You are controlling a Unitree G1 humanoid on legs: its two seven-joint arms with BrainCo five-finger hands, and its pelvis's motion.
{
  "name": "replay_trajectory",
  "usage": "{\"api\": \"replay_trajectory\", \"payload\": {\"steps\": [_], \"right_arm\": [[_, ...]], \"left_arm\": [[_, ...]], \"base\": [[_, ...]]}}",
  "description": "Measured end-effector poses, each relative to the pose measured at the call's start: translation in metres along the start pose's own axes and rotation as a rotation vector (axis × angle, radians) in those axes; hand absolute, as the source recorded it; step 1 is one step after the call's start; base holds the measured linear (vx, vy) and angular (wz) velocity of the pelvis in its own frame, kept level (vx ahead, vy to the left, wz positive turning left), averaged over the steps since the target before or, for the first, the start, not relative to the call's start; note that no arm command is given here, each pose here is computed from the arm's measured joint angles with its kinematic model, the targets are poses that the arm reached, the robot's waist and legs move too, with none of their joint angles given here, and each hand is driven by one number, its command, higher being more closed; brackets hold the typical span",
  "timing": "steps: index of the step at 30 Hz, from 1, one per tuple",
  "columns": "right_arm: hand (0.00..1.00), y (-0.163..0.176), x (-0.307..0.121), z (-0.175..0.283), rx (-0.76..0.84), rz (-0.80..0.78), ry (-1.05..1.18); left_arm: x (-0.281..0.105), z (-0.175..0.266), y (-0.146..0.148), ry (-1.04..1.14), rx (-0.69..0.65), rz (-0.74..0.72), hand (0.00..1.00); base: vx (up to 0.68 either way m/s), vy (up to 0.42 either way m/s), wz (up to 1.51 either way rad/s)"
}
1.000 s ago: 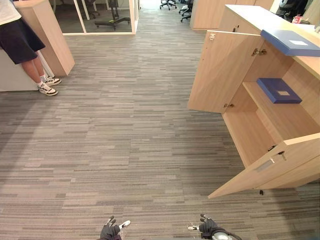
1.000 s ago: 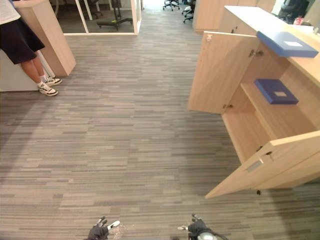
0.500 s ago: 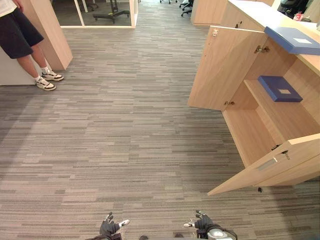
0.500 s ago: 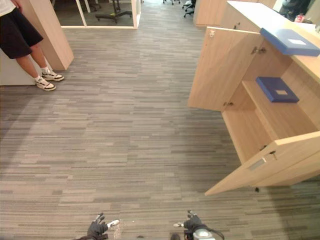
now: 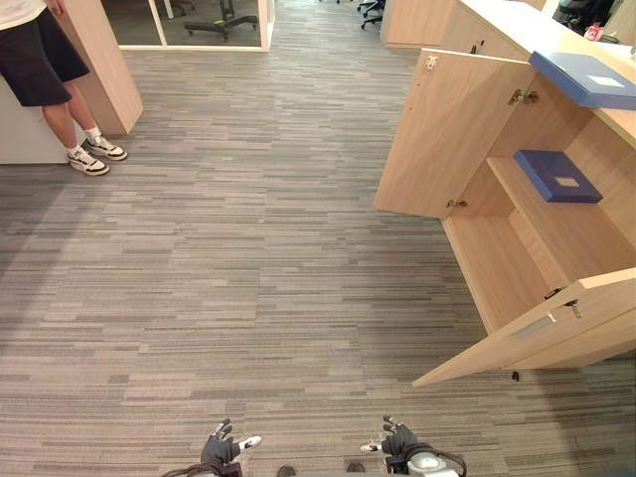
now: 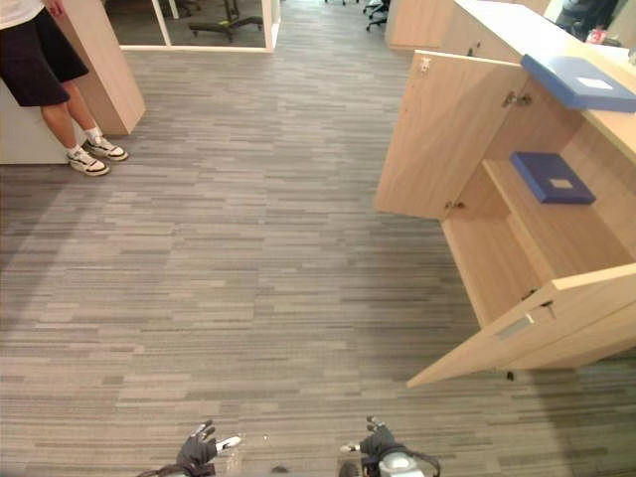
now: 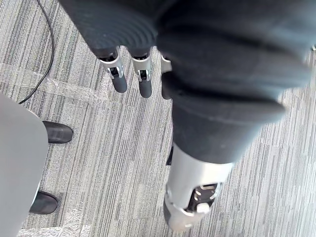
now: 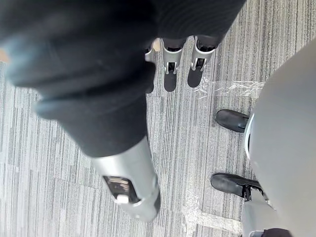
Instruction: Walk over to the cabinet, pick up the folder, carry it to the office cabinet, place the folder inside the office cabinet, then close the office cabinet door
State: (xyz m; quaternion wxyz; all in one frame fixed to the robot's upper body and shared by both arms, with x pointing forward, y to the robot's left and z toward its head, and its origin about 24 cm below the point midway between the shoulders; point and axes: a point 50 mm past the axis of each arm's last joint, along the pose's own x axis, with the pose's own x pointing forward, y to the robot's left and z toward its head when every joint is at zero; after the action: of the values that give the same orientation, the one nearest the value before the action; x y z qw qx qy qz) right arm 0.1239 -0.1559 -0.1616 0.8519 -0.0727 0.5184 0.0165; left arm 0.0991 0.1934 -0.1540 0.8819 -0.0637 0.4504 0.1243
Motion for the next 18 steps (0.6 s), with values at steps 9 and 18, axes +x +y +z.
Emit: {"api": "replay_trajectory", "payload": {"steps": [9,18], "right_arm": [[0.0,0.002,0.001,0.004,0.046,0.001,0.01],[0.0,-0.021,0.002,0.006,0.096,-0.054,0.006]], "left_arm": [[0.002,0.006,0.005,-0.014,-0.005,0.024,0.0],[0.009,0.032,0.007,-0.101,-0.14,0.059,0.0]], "base": [[-0.02,-0.006,0.13],[-0.01,0.088,-0.07]]}}
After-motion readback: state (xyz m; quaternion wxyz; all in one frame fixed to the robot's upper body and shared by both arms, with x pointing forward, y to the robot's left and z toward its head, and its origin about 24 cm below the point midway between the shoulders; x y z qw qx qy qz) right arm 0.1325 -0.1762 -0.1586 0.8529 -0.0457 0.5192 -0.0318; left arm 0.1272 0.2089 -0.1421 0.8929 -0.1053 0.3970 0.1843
